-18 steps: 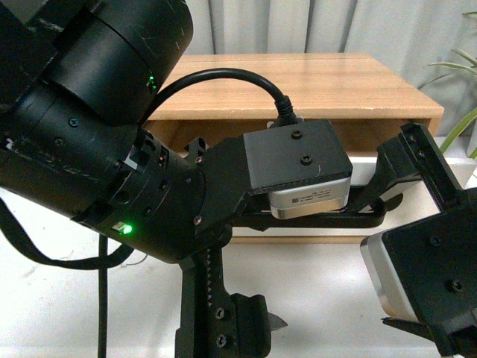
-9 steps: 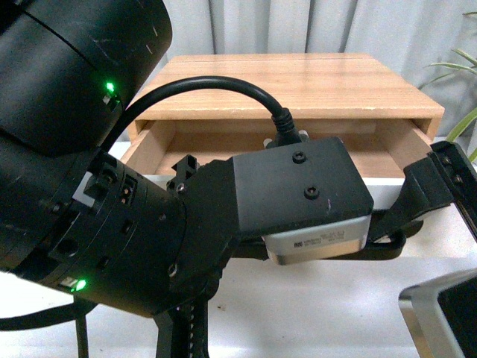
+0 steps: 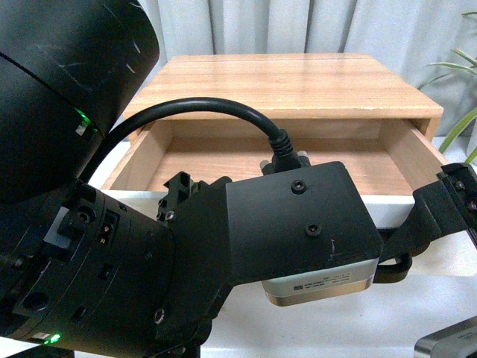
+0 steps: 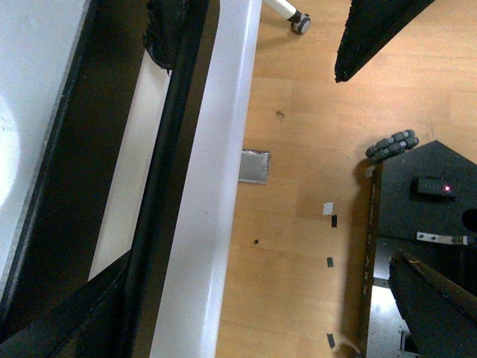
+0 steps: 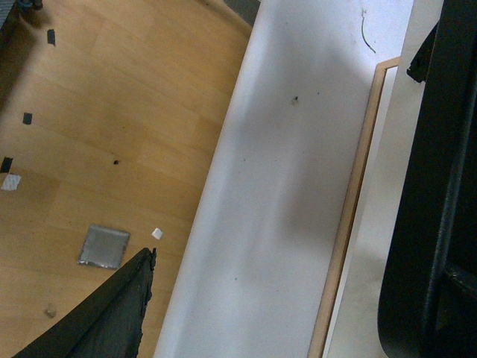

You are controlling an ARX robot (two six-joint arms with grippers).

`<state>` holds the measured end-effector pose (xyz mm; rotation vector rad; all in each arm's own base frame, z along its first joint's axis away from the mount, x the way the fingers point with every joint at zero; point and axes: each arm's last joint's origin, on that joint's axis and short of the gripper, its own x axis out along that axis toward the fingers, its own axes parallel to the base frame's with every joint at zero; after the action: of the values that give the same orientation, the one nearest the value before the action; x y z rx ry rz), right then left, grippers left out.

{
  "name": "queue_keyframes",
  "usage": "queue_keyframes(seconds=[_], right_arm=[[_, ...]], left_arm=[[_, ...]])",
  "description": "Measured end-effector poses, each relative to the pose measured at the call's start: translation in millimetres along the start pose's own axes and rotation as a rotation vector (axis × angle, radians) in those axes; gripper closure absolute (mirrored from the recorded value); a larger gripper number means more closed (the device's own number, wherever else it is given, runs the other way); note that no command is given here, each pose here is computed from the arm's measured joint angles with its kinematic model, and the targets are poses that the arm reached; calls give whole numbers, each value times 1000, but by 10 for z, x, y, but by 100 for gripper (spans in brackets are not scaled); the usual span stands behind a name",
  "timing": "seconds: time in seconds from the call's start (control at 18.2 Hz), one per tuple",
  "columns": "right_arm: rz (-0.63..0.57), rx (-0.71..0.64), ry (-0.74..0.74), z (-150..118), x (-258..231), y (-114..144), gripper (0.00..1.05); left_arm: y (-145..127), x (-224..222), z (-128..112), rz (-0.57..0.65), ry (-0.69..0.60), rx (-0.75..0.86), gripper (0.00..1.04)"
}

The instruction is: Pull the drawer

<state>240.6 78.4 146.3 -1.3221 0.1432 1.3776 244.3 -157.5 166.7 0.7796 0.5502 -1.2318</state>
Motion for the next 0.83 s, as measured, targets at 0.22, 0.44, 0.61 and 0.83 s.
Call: queue_keyframes(seconds=[0.22, 0.44, 0.61, 0.83], right_arm=[[-30, -23, 15, -11, 11, -4, 6], [-108, -85, 65, -19, 37, -30, 6], [-129, -101, 92, 13, -5, -39, 6], [-157, -75, 85, 87, -170, -92, 6]], left_arm=[[-5, -60, 25, 33, -11, -40, 7], [8, -92, 47, 71, -11, -41, 7], [-31, -170, 88, 65, -27, -54, 7], [-79, -402, 197, 68, -99, -65, 7]])
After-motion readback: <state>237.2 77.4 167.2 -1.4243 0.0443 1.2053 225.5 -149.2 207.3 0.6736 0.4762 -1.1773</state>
